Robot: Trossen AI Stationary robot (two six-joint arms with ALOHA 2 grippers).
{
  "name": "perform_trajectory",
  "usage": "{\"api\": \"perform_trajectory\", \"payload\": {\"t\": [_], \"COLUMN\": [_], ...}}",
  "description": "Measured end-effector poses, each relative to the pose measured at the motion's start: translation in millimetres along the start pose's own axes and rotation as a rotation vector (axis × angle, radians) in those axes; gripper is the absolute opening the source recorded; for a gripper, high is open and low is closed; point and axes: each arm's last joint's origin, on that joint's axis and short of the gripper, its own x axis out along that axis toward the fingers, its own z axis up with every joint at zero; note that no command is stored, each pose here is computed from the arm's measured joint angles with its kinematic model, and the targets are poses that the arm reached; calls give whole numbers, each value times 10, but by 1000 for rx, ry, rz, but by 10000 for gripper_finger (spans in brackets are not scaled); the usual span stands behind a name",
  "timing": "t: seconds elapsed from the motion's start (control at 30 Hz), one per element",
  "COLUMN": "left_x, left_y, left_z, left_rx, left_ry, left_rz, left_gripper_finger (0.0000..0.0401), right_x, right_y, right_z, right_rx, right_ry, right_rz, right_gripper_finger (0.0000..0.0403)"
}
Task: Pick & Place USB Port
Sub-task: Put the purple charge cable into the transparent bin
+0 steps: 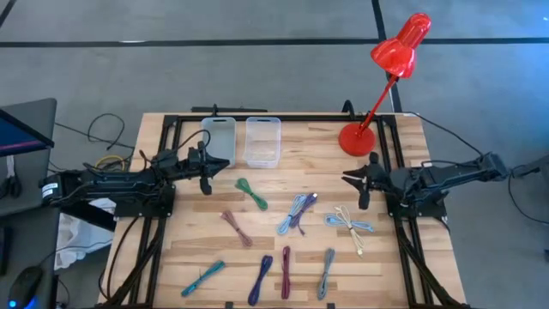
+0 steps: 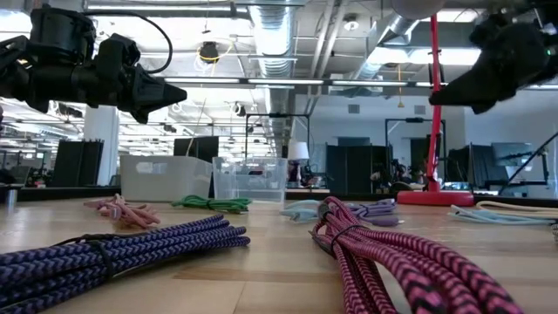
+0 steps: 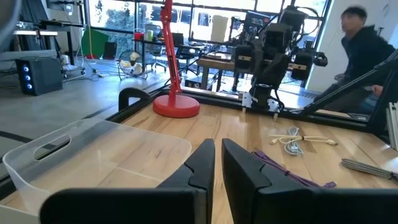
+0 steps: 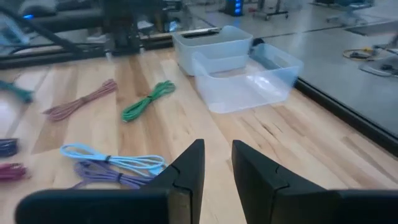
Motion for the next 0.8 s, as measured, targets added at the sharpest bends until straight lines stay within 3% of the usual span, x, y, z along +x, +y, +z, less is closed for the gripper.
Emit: {"api": "perform_trajectory", "payload": {"t": [0.4, 0.63, 0.8], "left_x": [0, 0, 0], "left_y": [0, 0, 0], "left_z": [0, 0, 0], "left_rx": [0, 0, 0], "left_ry": [0, 0, 0], "left_rz": [0, 0, 0], "left_gripper_finger": [30, 30, 30], "right_x": [412, 690, 867], "right_y": [291, 501, 622], "right_z": [215, 289, 180], "right_rx": [-174, -184, -171], "right_ry": [243, 357, 462], "right_rz": [43, 153, 177], "right_gripper_finger": [76, 78, 111]}}
